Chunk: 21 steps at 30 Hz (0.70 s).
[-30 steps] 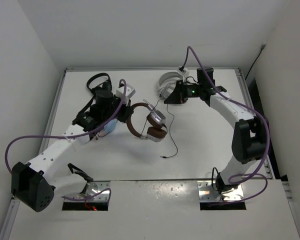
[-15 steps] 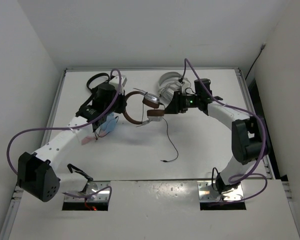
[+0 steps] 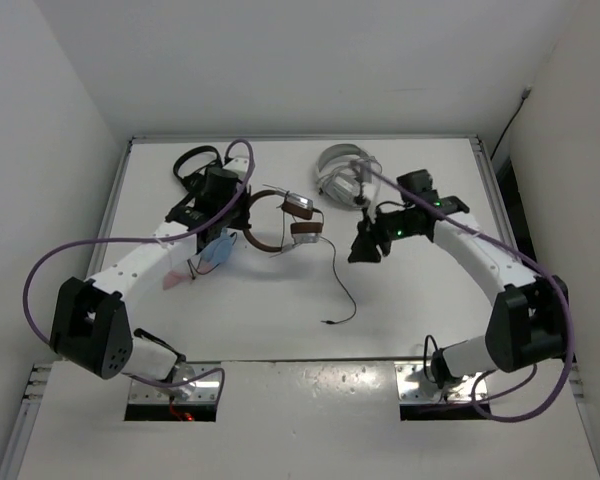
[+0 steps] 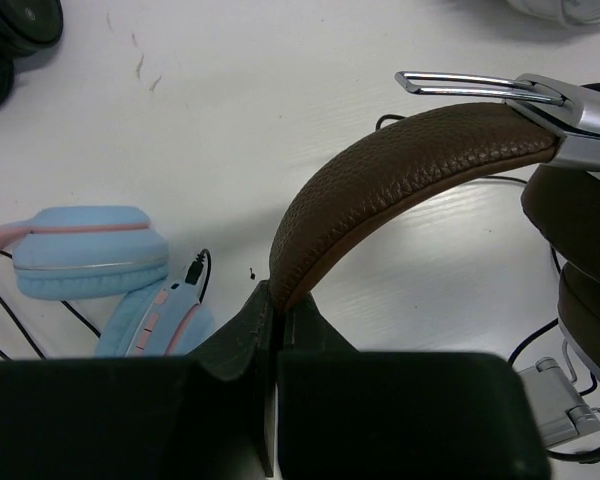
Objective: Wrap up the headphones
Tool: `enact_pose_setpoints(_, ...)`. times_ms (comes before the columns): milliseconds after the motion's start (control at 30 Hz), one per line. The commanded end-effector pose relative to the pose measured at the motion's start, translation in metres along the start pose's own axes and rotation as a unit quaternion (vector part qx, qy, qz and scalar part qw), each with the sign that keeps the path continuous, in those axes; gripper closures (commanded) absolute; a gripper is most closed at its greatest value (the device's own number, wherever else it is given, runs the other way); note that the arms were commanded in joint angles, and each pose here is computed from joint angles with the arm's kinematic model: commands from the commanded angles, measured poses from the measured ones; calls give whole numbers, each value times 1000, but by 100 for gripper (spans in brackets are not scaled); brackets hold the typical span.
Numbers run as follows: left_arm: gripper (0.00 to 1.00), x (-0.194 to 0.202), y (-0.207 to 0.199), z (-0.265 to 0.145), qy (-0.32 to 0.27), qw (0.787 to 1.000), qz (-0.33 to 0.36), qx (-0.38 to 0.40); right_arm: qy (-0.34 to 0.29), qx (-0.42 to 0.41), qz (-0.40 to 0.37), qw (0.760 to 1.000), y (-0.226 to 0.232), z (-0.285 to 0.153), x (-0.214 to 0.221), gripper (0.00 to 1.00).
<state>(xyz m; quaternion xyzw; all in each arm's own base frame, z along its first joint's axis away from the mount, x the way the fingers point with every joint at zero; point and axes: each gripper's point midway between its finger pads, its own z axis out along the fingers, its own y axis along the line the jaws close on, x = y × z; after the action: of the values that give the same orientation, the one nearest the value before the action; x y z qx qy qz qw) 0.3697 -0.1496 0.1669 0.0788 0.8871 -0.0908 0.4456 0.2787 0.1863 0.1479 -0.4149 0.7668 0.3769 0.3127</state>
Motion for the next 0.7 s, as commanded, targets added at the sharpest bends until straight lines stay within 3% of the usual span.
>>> enact_pose_setpoints(0, 100, -41, -8, -6, -56, 998, -18, 21, 99, -99, -176, 974, 53, 5, 35, 59)
enact_pose_setpoints(100, 100, -44, -5, -4, -57, 998, -20, 17, 171, -103, -249, 948, 64, 23, 50, 64)
enact_pose_setpoints(200, 100, -44, -5, -4, -57, 998, -20, 17, 202, -88, -284, 933, 70, 39, 61, 67)
enact_pose_setpoints(500, 100, -46, 4, -5, -61, 998, -29, 16, 256, -57, -271, 926, 78, 47, 117, 67)
enact_pose_setpoints(667, 100, -41, 5, -1, -56, 998, -28, 16, 268, -45, -296, 916, 79, 49, 121, 67)
